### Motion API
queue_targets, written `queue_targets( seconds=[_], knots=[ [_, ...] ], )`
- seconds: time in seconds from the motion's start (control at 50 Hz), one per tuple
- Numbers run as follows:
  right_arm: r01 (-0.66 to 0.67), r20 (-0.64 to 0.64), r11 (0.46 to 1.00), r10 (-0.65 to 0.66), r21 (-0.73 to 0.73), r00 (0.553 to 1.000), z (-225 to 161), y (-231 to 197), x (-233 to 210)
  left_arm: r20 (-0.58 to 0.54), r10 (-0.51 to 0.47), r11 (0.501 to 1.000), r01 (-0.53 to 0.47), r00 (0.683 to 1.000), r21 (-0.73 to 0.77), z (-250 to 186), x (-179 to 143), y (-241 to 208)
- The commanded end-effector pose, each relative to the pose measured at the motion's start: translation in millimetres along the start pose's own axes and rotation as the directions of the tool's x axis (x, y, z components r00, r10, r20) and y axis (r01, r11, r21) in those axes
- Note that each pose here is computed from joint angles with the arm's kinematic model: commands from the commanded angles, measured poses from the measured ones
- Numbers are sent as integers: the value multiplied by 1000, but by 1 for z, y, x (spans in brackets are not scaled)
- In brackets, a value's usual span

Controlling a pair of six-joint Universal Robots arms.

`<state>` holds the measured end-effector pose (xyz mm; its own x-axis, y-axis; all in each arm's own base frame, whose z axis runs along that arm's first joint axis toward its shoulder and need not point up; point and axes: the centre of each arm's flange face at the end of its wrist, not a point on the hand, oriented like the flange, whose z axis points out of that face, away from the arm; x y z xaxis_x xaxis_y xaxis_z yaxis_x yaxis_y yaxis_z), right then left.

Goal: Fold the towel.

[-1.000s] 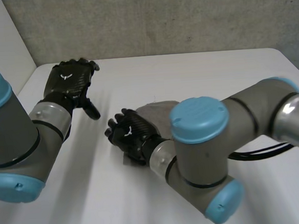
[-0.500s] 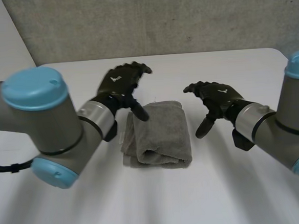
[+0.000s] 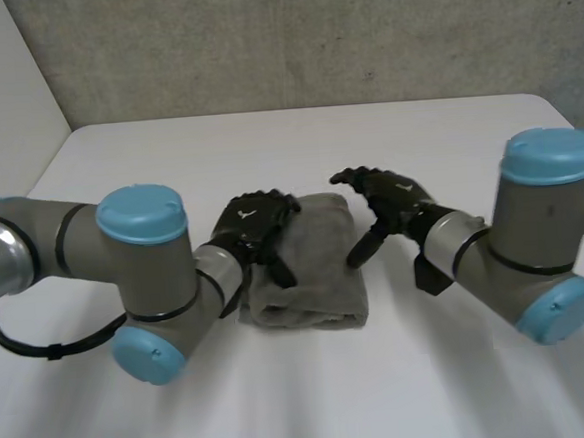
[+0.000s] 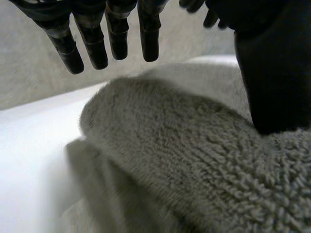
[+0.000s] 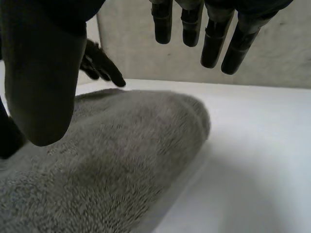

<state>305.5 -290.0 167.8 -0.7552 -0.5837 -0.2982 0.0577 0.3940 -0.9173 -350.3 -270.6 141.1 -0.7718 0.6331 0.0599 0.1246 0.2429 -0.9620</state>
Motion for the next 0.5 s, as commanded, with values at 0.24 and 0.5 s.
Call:
queue_targets(
  seconds=[0.24,0.5],
  knots=[
    [-7,7,998,7,-61,1000,41,46,-11,100,33,996,-24,994,-86,-16,-35,17],
    [115,34,989,-119,96,992,10,-25,-38,103,38,994,-48,994,102,-37,-30,-55]
  ],
)
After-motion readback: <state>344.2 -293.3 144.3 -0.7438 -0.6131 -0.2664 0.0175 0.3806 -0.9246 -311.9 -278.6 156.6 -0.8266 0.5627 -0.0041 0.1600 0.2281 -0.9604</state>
